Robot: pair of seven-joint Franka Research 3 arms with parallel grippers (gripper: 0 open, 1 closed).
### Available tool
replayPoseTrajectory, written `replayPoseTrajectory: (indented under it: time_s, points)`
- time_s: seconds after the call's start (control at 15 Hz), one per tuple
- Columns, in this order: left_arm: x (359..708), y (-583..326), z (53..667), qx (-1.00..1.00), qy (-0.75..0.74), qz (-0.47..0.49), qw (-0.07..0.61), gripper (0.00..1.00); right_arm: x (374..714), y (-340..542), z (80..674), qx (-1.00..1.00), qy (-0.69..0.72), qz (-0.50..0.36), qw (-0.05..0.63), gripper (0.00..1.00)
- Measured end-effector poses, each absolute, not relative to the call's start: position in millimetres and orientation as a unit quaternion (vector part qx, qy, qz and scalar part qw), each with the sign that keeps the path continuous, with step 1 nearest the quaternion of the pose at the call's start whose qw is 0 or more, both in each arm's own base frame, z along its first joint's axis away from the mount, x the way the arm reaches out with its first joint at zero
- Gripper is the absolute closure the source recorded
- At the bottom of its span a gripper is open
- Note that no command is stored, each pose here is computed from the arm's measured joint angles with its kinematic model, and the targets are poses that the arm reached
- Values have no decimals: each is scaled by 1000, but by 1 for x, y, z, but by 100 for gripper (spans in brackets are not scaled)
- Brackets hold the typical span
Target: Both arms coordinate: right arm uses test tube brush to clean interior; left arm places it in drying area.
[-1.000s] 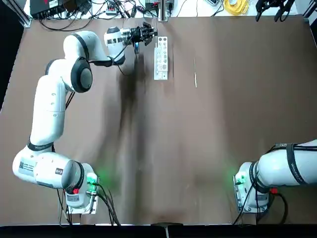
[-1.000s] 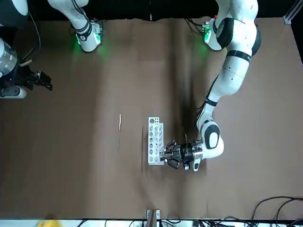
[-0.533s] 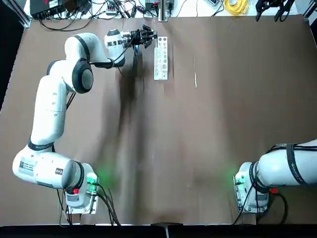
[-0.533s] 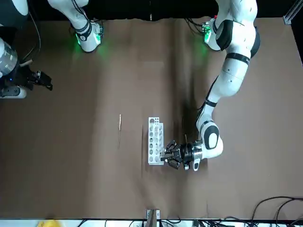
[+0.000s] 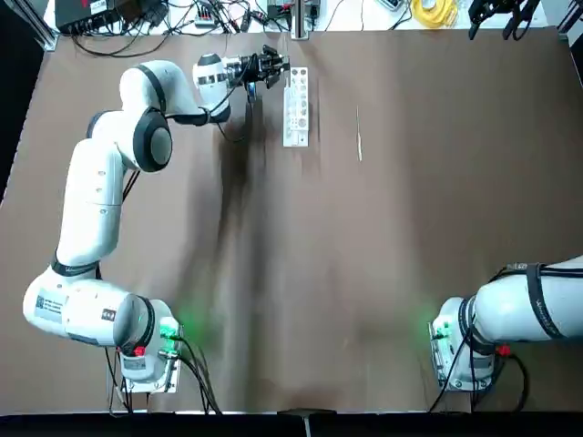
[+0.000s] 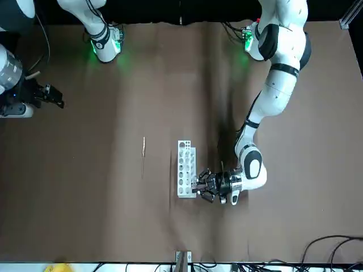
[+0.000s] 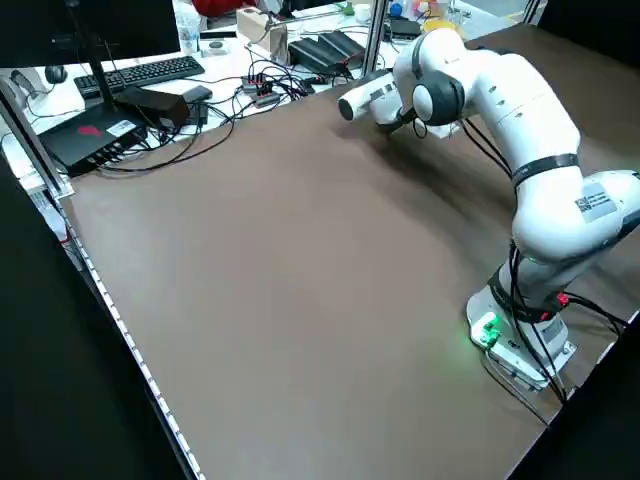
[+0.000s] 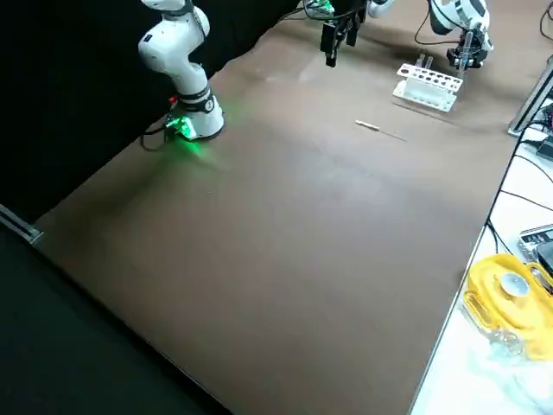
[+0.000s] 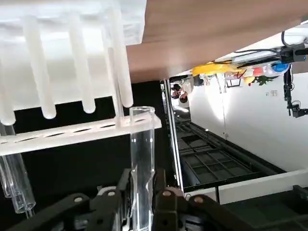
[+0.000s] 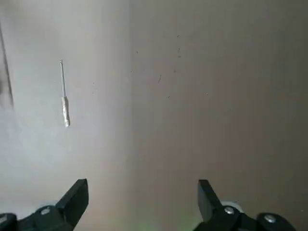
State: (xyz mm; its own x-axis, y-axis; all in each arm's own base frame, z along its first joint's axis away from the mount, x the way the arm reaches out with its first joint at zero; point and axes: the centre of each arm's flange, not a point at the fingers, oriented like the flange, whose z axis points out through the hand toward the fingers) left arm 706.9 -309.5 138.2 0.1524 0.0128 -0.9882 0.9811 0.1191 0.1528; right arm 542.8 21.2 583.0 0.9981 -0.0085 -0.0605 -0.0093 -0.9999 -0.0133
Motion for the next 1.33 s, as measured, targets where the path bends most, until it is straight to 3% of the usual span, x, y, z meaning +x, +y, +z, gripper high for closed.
replayPoseTrajectory:
  time_s: [1.33]
  points:
    - [704,-309,121,514,486,-419,569,77,544,32,578,-999,-5,34,6,0]
